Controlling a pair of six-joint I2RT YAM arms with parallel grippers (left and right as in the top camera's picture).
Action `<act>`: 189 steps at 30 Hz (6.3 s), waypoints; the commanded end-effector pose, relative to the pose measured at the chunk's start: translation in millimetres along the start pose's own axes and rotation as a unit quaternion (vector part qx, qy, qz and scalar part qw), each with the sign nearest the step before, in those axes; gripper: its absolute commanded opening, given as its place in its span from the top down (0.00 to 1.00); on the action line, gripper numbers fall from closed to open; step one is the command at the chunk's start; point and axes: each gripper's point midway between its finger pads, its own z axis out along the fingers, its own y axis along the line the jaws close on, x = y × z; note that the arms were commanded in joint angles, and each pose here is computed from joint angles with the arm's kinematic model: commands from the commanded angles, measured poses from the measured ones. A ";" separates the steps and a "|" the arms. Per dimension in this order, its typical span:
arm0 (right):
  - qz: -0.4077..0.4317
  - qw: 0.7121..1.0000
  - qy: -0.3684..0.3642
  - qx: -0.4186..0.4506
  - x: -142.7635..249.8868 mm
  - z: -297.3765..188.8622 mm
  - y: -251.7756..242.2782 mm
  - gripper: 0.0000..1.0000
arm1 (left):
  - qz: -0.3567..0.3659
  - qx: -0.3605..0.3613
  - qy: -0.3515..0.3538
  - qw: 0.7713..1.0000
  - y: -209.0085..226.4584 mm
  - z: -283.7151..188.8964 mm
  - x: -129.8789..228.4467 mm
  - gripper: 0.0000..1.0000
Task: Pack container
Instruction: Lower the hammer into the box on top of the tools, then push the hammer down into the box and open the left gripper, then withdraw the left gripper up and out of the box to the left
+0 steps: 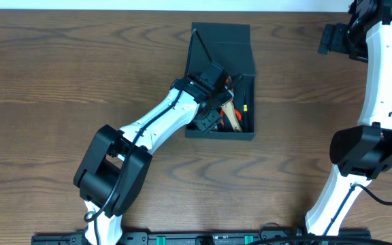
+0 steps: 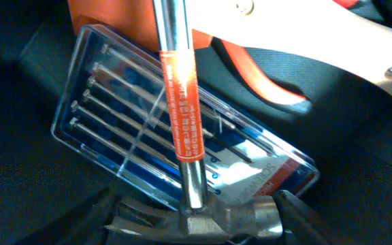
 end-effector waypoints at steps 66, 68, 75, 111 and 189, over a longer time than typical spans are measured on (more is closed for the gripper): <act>0.008 1.000 -0.012 0.001 -3.2 -8.4 -1.4 0.01 | -0.249 0.003 -0.090 0.964 14.9 -13.5 -85.2 0.94; 0.008 1.000 -0.012 0.001 -3.2 -8.4 -1.4 0.01 | -0.244 0.004 -0.087 0.966 9.7 -10.9 -85.6 0.94; 0.008 1.000 -0.012 0.001 -3.2 -8.4 -1.4 0.01 | -0.227 0.010 -0.084 0.970 -8.9 -5.3 -89.0 0.94; 0.008 1.000 -0.012 0.001 -3.2 -8.4 -1.4 0.01 | -0.262 0.016 -0.144 0.954 5.1 -41.1 -121.7 0.94; 0.008 1.000 -0.012 0.001 -3.2 -8.4 -1.3 0.01 | -0.355 -0.045 -0.256 0.898 113.2 -179.3 -95.0 0.19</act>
